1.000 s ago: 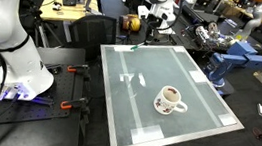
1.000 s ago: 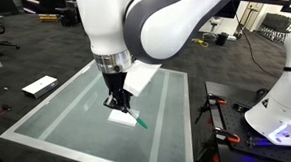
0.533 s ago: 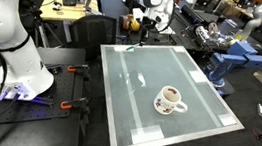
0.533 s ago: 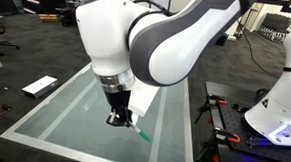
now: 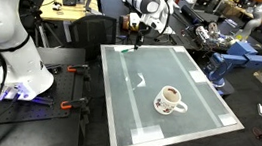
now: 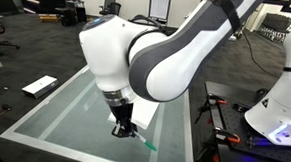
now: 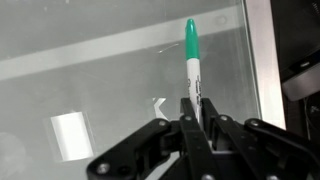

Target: Take the pen from the cup and put it on the table

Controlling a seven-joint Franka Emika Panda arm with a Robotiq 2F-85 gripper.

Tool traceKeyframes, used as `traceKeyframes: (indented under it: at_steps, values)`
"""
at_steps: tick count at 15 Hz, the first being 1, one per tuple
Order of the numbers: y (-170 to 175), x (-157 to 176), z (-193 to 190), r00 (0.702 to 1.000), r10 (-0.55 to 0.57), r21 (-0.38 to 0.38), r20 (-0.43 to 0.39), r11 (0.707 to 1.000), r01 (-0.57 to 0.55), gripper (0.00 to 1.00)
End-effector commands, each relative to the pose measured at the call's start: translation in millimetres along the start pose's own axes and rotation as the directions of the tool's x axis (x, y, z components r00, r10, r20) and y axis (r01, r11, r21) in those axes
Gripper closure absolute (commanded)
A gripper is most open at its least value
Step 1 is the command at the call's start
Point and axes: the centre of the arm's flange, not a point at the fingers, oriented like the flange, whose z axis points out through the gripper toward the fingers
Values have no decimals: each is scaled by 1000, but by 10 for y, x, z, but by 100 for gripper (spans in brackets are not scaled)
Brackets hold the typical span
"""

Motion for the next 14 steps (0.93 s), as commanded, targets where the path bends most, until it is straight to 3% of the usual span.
traceKeyframes:
  at_steps: [1,9,14]
  values:
    - [-25,-1,65,1000,-1,15,26,1000,1,60]
    - [1,-164,-131,1000,12,12,-28,1000,-11,2]
    - [56,-322,-495,994,20,20,-105,1000,-18,0]
